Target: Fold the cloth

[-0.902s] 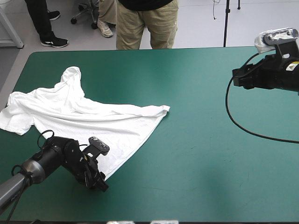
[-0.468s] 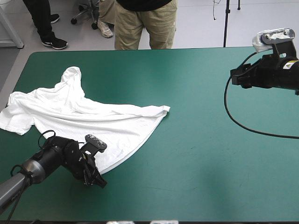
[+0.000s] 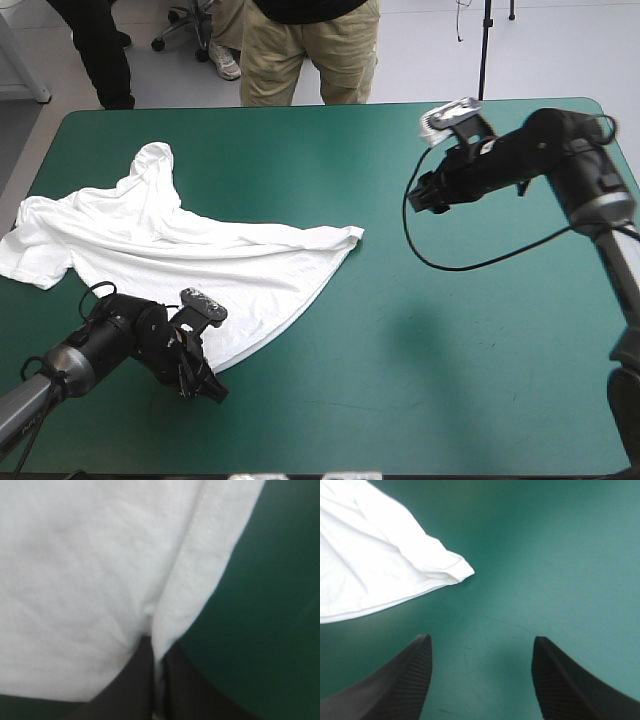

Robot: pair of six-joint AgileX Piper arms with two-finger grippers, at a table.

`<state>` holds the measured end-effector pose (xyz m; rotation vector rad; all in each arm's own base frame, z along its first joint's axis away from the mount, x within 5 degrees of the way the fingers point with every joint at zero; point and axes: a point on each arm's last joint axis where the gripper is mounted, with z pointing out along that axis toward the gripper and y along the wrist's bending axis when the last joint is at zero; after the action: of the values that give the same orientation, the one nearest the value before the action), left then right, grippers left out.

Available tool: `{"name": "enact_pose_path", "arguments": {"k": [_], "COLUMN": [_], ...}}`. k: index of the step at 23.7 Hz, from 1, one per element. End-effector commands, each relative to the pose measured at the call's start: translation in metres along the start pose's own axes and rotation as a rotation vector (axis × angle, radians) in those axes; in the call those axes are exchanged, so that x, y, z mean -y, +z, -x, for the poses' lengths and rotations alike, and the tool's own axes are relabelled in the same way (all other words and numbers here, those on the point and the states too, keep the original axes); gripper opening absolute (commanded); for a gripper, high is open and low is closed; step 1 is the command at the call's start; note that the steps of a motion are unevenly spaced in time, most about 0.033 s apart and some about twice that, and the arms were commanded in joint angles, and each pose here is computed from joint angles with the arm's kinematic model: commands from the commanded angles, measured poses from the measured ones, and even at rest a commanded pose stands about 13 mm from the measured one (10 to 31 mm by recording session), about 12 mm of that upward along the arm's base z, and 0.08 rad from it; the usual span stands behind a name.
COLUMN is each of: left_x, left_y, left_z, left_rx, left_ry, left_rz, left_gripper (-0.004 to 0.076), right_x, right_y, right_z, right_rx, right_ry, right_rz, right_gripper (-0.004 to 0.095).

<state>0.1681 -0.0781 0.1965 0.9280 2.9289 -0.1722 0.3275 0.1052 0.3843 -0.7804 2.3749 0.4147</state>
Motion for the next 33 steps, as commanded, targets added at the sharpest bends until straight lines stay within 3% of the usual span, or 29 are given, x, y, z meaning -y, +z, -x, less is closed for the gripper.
{"name": "enact_pose_path", "arguments": {"k": [1, 6, 11, 15, 22, 30, 33], "left_x": [0.006, 0.006, 0.006, 0.006, 0.005, 0.005, 0.005], "left_y": [0.024, 0.024, 0.024, 0.024, 0.024, 0.024, 0.024], "left_z": [-0.012, -0.013, -0.013, -0.012, -0.011, -0.011, -0.011], "left_rx": [-0.097, -0.101, -0.101, -0.097, -0.09, -0.086, -0.079], "left_ry": [-0.046, -0.061, -0.066, -0.067, -0.066, -0.066, -0.066], "left_rz": [-0.067, -0.068, -0.067, -0.068, -0.064, -0.062, -0.06], "left_gripper": [-0.0009, -0.0009, -0.0009, -0.0009, -0.0009, -0.0009, -0.0009], "right_x": [-0.006, 0.011, 0.01, 0.002, -0.024, -0.02, -0.02], "right_y": [0.031, 0.117, 0.144, 0.14, 0.166, 0.204, 0.204], "right_z": [0.013, 0.001, -0.002, 0.008, 0.019, -0.005, -0.005], "right_rx": [0.028, -0.079, -0.043, -0.013, 0.048, -0.126, -0.126], "right_ry": [-0.166, -0.265, -0.259, -0.279, -0.376, -0.324, -0.301], "right_rz": [0.019, 0.131, 0.231, 0.229, 0.127, 0.144, 0.144], "right_gripper": [0.0553, 0.0553, 0.0554, 0.0554, 0.0553, 0.0548, 0.0427]}}
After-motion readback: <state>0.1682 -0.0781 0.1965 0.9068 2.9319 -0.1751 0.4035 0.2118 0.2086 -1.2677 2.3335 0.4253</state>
